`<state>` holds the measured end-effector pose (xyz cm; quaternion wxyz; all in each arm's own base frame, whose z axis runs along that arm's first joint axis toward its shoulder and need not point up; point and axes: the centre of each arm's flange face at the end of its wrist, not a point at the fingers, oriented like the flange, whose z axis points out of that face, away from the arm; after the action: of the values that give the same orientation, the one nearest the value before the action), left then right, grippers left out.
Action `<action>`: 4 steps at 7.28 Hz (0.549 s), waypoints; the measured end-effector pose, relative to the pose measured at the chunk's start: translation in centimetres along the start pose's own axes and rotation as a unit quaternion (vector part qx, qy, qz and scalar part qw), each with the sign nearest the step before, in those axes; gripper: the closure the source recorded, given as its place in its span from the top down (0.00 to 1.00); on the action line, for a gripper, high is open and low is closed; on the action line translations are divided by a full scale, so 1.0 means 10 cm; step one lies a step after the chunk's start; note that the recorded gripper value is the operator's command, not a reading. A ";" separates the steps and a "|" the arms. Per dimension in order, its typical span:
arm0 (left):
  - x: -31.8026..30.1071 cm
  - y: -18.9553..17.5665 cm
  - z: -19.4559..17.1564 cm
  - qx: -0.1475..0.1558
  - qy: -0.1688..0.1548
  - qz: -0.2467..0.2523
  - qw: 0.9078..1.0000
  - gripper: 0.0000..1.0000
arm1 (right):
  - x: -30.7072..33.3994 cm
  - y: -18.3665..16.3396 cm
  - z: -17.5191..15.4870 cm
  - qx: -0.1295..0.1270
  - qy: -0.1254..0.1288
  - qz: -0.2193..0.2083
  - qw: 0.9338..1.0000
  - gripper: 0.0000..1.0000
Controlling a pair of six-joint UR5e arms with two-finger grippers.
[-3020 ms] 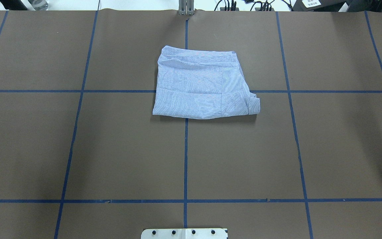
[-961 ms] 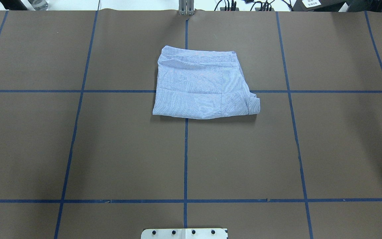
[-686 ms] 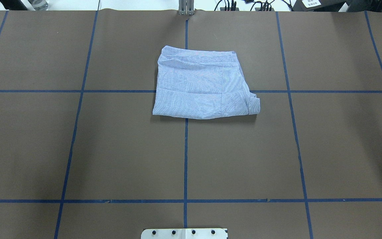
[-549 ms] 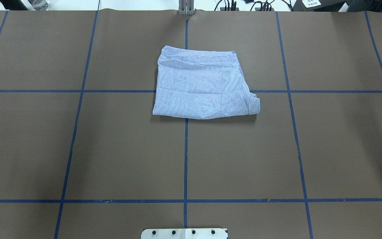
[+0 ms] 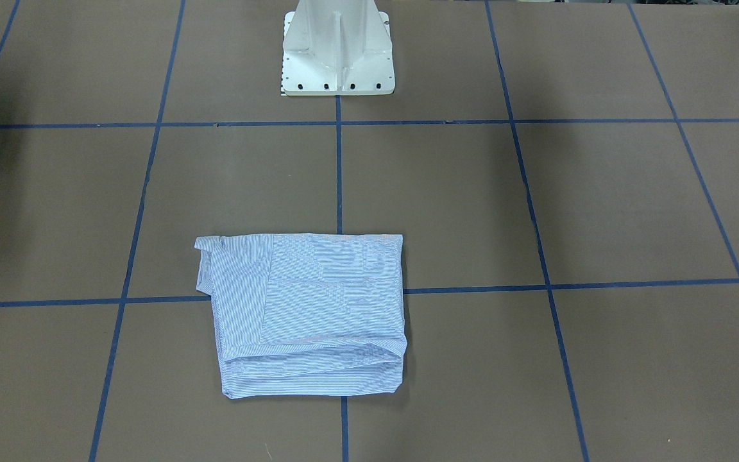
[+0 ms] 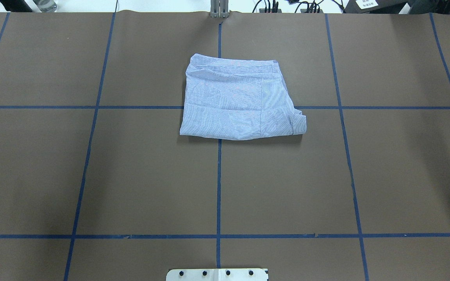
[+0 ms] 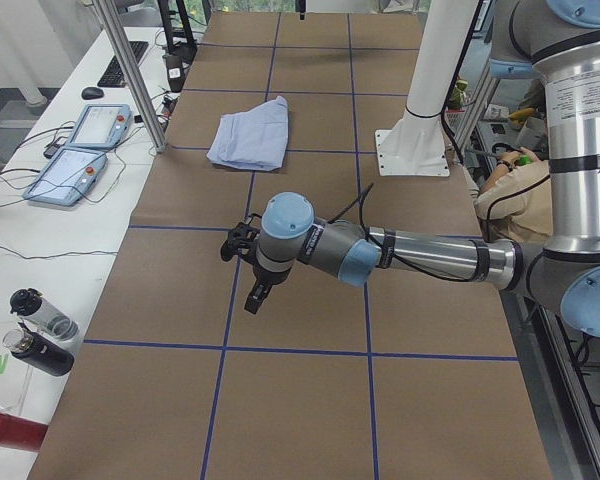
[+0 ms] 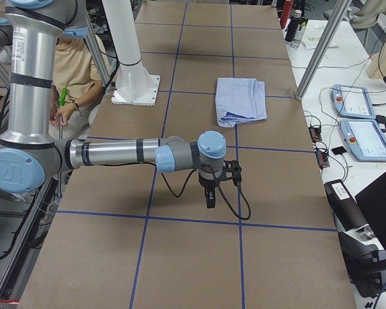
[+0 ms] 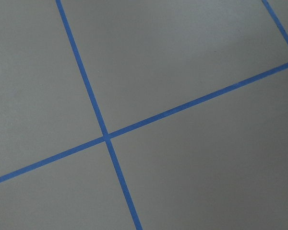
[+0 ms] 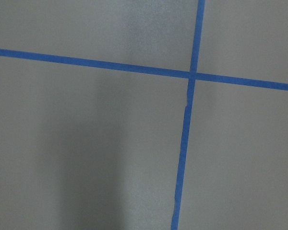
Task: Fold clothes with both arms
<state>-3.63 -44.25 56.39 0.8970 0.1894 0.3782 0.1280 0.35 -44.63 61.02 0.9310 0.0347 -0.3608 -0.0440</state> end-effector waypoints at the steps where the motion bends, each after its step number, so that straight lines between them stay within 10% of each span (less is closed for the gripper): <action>1: 0.00 0.00 0.00 0.000 0.000 0.000 1.000 1.00 | 0.00 0.00 0.00 0.000 0.000 0.000 1.000 1.00; 4: 0.02 -0.01 -0.02 0.002 0.000 0.001 1.000 1.00 | 0.00 0.00 0.00 0.000 0.000 0.000 1.000 1.00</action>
<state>-3.62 -44.25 56.14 0.8966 0.1915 0.3781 0.1286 0.35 -44.63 60.98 0.9309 0.0349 -0.3610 -0.0443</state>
